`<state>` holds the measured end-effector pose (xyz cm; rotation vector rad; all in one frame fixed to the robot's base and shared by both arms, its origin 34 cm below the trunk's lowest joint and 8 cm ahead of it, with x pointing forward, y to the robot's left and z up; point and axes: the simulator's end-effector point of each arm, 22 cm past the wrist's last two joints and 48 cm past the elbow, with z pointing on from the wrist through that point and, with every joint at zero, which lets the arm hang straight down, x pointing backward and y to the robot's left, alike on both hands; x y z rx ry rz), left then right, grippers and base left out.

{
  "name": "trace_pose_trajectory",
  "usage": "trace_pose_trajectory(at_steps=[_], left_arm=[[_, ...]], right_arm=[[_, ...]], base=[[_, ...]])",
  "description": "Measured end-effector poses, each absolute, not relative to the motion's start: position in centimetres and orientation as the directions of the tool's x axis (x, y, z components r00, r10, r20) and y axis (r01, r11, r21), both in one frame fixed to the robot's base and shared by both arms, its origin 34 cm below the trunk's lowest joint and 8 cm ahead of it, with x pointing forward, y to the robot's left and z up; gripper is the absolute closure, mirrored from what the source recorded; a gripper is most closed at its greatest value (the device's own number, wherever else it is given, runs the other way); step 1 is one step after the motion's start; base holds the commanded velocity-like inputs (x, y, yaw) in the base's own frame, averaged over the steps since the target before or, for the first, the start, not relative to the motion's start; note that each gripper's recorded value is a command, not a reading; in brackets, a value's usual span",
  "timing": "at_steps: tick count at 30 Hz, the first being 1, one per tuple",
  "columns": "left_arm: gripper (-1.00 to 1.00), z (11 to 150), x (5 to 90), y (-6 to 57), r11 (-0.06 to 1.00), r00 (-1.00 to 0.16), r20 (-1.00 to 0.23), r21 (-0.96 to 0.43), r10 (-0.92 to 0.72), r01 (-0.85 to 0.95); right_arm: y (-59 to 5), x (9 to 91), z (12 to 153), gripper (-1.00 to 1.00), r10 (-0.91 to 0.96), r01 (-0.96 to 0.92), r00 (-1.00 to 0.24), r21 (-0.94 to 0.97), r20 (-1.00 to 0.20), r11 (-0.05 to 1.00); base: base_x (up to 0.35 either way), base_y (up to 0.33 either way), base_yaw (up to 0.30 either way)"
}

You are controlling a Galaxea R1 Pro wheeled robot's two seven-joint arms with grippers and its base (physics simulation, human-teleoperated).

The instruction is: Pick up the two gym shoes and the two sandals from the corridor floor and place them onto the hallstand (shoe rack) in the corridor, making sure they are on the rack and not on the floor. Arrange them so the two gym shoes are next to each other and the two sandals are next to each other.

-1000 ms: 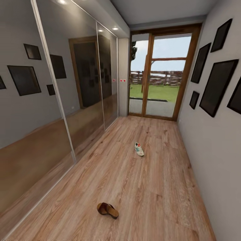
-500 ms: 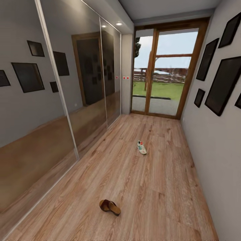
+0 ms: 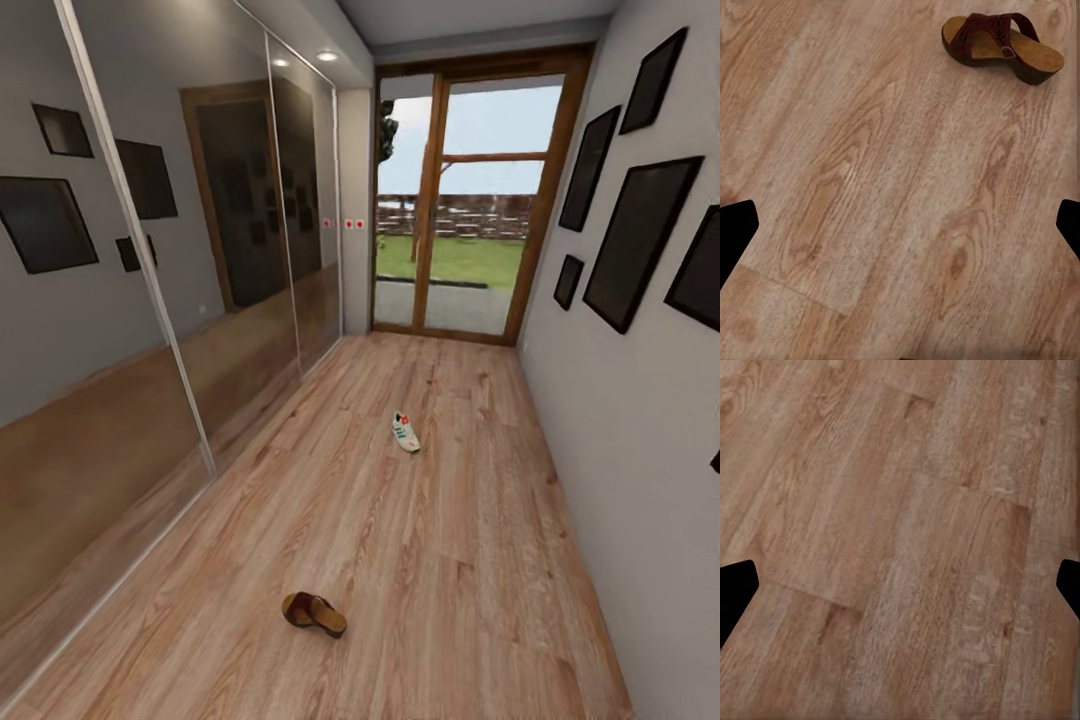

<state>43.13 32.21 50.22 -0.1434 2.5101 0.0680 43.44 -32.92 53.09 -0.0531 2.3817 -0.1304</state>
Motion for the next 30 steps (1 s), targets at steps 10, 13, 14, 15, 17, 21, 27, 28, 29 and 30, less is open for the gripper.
trace_pose_trajectory(at_steps=[10,13,14,15,17,21,27,28,29,30], left_arm=[[-1.0,49.8,42.6,32.3,0.993,-0.813,-0.575,0.018,-0.088,-0.12],[-1.0,49.6,42.5,32.3,0.993,-0.816,-0.572,0.019,-0.088,-0.12],[-1.0,49.6,42.4,32.3,0.993,-0.817,-0.571,0.019,-0.087,-0.119],[-1.0,49.6,42.4,32.3,0.993,-0.818,-0.569,0.019,-0.087,-0.119],[-1.0,49.5,42.3,32.3,0.993,-0.819,-0.567,0.019,-0.087,-0.119],[-1.0,49.3,42.1,32.3,0.993,-0.822,-0.563,0.02,-0.088,-0.12],[-1.0,49.3,42.0,32.3,0.993,-0.823,-0.561,0.02,-0.088,-0.12],[-1.0,49.3,42.0,32.3,0.993,-0.823,-0.561,0.02,-0.088,-0.12],[-1.0,49.3,42.0,32.3,0.993,-0.823,-0.561,0.02,-0.088,-0.12],[-1.0,49.3,42.0,32.3,0.993,-0.823,-0.561,0.02,-0.088,-0.12]], right_arm=[[-32.9,43.0,52.6,-1.0,-0.076,-0.002,-0.737,-0.11,-0.671,0.994],[-32.9,42.8,52.5,-1.0,-0.076,-0.002,-0.74,-0.11,-0.668,0.994],[-32.9,42.8,52.5,-1.0,-0.076,-0.003,-0.742,-0.11,-0.667,0.994],[-32.9,42.7,52.4,-1.0,-0.076,-0.003,-0.743,-0.11,-0.666,0.994],[-32.9,42.7,52.3,-1.0,-0.076,-0.003,-0.745,-0.109,-0.663,0.994],[-32.9,42.5,52.2,-1.0,-0.076,-0.004,-0.748,-0.109,-0.66,0.994],[-32.9,42.5,52.1,-1.0,-0.076,-0.006,-0.749,-0.108,-0.658,0.994],[-32.9,42.5,52.1,-1.0,-0.076,-0.006,-0.749,-0.108,-0.658,0.994],[-32.9,42.4,52.1,-1.0,-0.076,-0.005,-0.749,-0.109,-0.658,0.994],[-32.9,42.4,52.1,-1.0,-0.076,-0.006,-0.749,-0.109,-0.658,0.994]], base=[[0.007,-0.002,0.004],[0.116,-0.082,0.078],[0.161,-0.134,0.095],[0.181,-0.165,0.113],[0.19,-0.182,0.123],[0.202,-0.205,0.083],[0.21,-0.22,0.02],[0.207,-0.223,0.006],[0.204,-0.223,0.005],[0.201,-0.224,0.004]])
